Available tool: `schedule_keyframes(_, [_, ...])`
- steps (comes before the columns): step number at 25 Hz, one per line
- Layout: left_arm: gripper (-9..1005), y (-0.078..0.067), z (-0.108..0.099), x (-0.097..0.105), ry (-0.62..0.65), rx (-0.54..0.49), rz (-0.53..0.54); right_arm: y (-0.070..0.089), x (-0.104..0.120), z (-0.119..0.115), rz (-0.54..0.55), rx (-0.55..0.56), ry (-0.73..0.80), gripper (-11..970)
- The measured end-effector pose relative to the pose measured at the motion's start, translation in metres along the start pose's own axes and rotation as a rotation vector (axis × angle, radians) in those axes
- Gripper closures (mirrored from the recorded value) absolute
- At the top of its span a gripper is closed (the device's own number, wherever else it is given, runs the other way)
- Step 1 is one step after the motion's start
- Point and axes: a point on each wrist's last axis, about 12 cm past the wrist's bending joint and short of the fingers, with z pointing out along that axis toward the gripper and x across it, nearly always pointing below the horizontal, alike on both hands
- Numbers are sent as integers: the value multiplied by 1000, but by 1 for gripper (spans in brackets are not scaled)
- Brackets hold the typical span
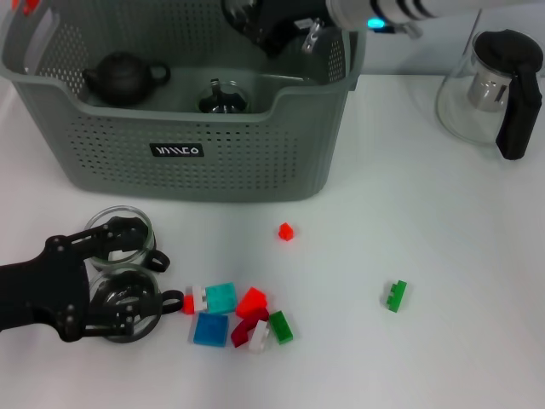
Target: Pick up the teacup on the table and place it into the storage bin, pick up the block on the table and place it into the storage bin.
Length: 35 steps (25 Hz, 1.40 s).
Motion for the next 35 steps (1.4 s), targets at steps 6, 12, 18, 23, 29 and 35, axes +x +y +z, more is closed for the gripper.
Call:
schedule_keyframes(6, [93, 0, 1, 0, 1, -3, 1, 3, 8, 6, 5, 16, 29, 905])
schedule_keyframes(12, [93, 1, 1, 0, 2, -4, 2, 1, 12, 4, 29, 18, 32, 894])
schedule_keyframes(18, [93, 1, 2, 0, 2, -4, 2, 2, 13, 3, 25, 13, 35, 833])
schedule_keyframes(23, [93, 1, 2, 0, 2, -6, 0, 2, 12, 2, 19, -1, 35, 759])
schedule_keyframes(29, [93, 1, 1, 0, 1, -7, 0, -1, 9, -5, 13, -8, 12, 604])
schedule_keyframes(35, [93, 0, 0, 1, -4, -13, -4, -7, -2, -34, 42, 9, -99, 341])
